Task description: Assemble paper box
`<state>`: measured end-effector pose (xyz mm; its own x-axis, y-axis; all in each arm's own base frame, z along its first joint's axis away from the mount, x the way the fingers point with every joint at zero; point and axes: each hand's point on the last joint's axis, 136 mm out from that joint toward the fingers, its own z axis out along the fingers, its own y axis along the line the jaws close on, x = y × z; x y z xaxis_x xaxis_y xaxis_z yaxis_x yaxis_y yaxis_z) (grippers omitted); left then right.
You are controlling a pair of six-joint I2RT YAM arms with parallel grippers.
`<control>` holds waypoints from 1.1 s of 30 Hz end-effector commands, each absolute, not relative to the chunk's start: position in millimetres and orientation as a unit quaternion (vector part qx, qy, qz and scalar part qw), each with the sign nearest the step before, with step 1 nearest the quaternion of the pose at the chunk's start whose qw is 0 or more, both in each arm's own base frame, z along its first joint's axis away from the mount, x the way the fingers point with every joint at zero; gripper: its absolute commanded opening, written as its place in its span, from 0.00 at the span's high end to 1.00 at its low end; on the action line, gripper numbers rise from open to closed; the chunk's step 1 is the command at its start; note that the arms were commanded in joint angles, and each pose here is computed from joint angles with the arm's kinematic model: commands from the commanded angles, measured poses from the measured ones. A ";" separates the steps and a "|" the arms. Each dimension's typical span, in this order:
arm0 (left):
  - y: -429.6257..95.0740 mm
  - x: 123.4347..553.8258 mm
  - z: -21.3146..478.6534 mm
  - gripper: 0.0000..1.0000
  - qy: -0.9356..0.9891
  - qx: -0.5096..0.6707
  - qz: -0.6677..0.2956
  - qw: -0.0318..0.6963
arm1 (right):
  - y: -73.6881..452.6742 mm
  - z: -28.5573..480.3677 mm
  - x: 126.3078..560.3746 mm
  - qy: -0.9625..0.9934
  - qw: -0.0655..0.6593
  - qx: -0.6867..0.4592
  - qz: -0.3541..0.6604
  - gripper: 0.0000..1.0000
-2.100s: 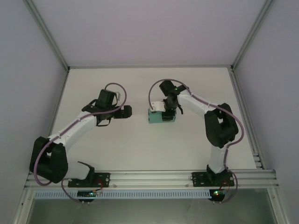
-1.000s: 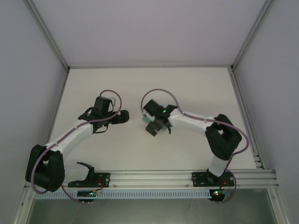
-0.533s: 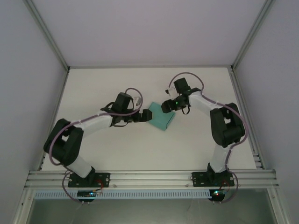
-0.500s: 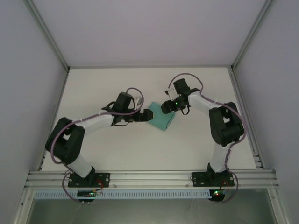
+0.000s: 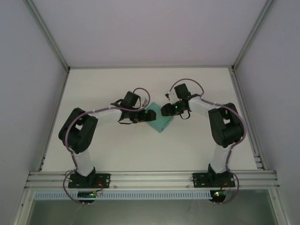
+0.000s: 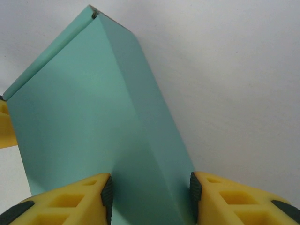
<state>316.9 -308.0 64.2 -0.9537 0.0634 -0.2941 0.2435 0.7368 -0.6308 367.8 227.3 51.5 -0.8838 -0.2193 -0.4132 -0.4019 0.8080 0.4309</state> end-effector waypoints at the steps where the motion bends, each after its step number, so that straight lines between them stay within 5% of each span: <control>1: -307.4 331.0 57.9 0.16 0.931 0.076 -0.328 0.143 | 229.3 16.2 325.2 0.954 0.105 -0.146 0.239 0.56; 15: -301.7 342.8 14.0 0.41 0.950 0.039 -0.285 0.123 | 244.9 7.2 320.2 0.953 0.098 -0.128 0.257 0.65; 29: -302.3 340.3 6.4 0.99 0.924 0.010 -0.366 0.107 | 249.6 1.2 326.3 0.947 0.104 -0.107 0.286 0.69; 33: -304.6 340.0 14.7 1.00 0.916 0.013 -0.383 0.116 | 250.7 3.2 327.1 0.946 0.108 -0.102 0.289 0.69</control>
